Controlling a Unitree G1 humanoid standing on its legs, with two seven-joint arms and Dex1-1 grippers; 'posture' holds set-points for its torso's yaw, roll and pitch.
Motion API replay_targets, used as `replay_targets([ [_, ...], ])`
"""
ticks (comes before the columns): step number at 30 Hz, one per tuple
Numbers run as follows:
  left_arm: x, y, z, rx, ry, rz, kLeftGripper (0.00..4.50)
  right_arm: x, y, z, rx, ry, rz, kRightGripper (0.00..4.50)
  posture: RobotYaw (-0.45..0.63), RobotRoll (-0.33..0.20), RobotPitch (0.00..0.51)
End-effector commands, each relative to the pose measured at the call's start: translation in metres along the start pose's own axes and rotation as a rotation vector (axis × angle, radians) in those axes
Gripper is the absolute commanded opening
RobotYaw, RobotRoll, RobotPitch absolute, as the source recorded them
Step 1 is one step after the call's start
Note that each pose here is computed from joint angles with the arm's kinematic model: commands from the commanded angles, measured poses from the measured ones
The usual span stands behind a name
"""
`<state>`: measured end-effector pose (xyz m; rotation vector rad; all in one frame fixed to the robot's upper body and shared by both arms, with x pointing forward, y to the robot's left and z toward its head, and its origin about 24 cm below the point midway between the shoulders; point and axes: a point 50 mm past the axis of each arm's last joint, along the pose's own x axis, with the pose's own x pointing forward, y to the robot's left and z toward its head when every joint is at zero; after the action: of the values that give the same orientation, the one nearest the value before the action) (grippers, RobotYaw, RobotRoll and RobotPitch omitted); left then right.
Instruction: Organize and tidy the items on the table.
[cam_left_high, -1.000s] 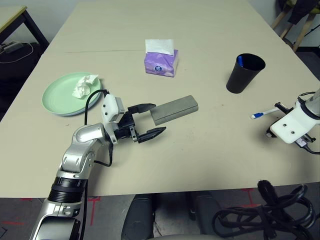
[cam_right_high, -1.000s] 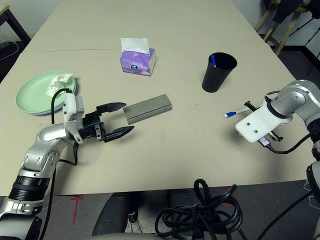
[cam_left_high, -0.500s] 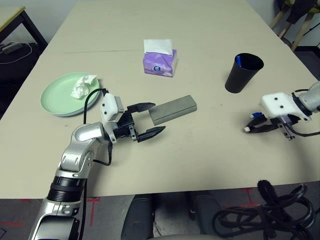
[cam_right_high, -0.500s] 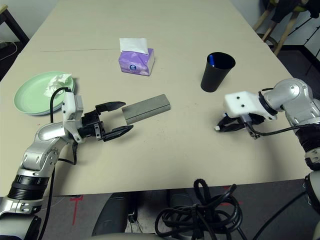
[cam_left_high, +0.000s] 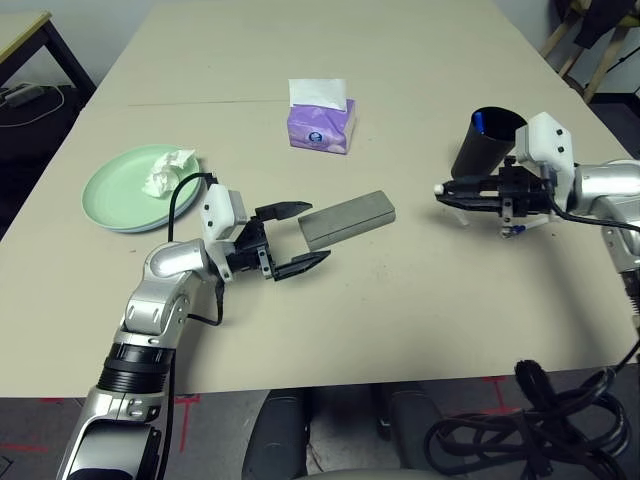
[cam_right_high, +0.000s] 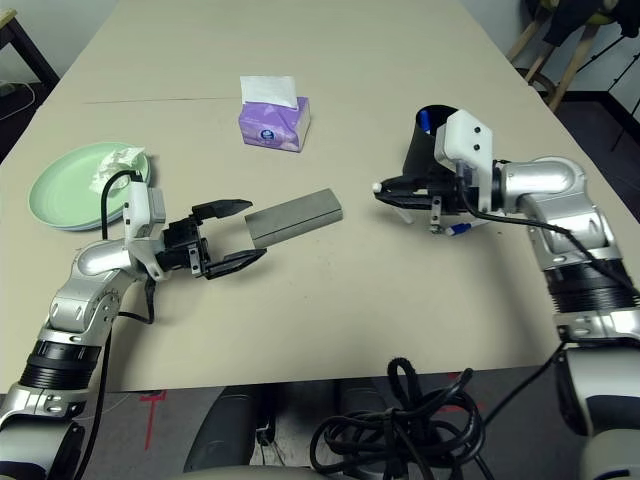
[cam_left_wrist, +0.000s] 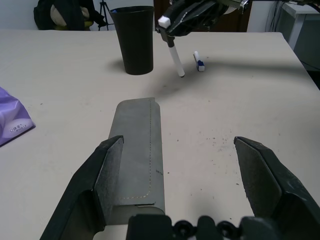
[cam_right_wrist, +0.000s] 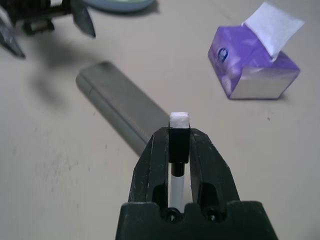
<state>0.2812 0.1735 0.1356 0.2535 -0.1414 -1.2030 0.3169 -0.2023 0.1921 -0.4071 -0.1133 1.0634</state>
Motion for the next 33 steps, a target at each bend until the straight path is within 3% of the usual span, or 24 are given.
replay_targets([
  [1, 0.001, 0.000, -0.004, 0.005, 0.024, -0.022, 4.50, 0.001, -0.003, 0.007, 0.052, -0.090, -0.132, 0.41, 0.00, 0.000, 0.125],
  [9, 0.001, 0.000, -0.008, 0.006, 0.046, -0.027, 4.50, 0.003, -0.035, 0.025, 0.198, -0.260, -0.488, 0.41, 0.00, 0.000, 0.115],
  [17, 0.002, 0.001, -0.008, 0.006, 0.047, -0.027, 4.50, 0.003, -0.061, 0.049, 0.277, -0.390, -0.694, 0.41, -0.01, 0.000, 0.109],
  [33, 0.004, 0.008, -0.003, 0.024, 0.035, -0.017, 4.50, -0.002, -0.082, 0.054, 0.323, -0.152, -0.974, 0.41, -0.01, 0.000, 0.116],
])
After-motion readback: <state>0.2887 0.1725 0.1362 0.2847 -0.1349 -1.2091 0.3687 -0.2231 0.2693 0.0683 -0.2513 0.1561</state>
